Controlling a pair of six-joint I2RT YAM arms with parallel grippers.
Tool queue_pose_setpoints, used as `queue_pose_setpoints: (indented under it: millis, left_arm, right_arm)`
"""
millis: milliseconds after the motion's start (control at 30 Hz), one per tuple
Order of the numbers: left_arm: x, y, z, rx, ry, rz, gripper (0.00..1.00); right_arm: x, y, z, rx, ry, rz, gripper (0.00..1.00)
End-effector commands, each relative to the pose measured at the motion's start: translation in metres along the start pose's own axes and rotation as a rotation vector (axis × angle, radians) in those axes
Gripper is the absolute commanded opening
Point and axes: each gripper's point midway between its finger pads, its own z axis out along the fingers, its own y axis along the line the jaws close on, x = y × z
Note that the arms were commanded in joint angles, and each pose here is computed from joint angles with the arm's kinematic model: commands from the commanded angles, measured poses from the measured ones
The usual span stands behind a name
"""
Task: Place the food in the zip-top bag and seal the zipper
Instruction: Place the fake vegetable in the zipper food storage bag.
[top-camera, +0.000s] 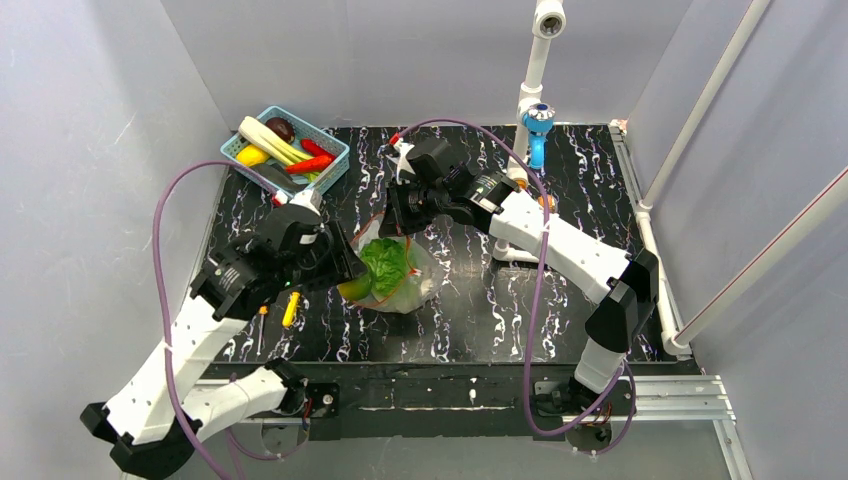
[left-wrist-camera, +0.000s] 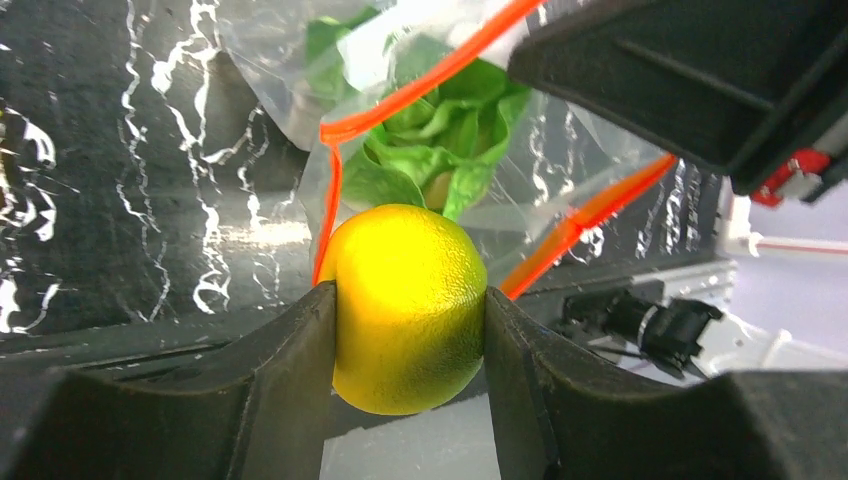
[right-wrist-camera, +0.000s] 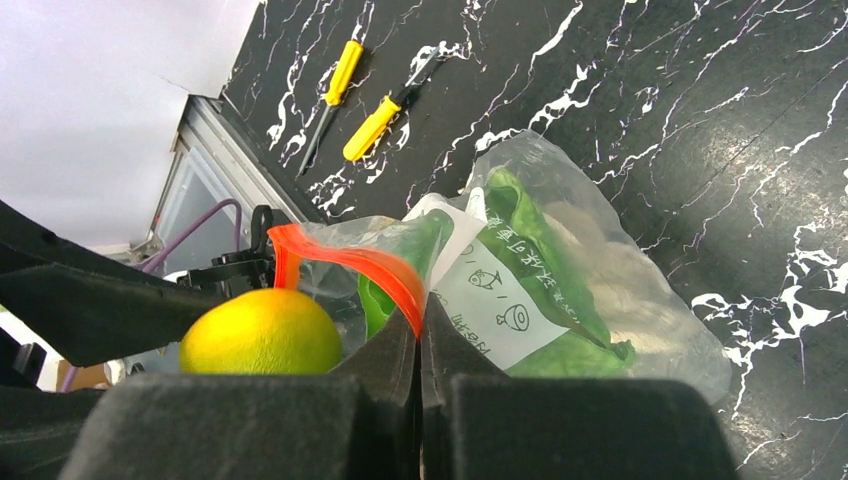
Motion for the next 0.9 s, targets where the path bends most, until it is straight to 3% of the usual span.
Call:
queue_pose_setpoints:
  millis: [0, 233, 567, 767, 867]
  left_arm:
    - [-0.017, 0.019, 0.007, -0.174, -0.059, 0.042, 0.0]
    - [-0.035, 0.011, 0.016, -0.151, -0.147, 0.057, 0.0]
    - [-0.052, 0.031, 0.037, -0.386, -0.142, 0.097, 0.01]
    - [-0.061, 0.017, 0.053, -0.297, -0.215, 0.071, 0.11]
    - [-0.055, 0.02, 0.066, -0.281, -0.216, 0.075, 0.07]
  right_arm:
    - [-0.022, 0.02, -0.014, -0.064, -0.068, -0.035, 0.01]
    - [-0.023, 0.036, -0.019, -0.154, -0.066, -0.03, 0.01]
    - [-0.016, 0.059, -0.032, -0.332, -0.025, 0.014, 0.01]
    - [-0.005, 0.056, -0.03, -0.353, 0.017, 0.034, 0.01]
    - [-0.002, 0.055, -0.031, -0.372, 0.026, 0.052, 0.01]
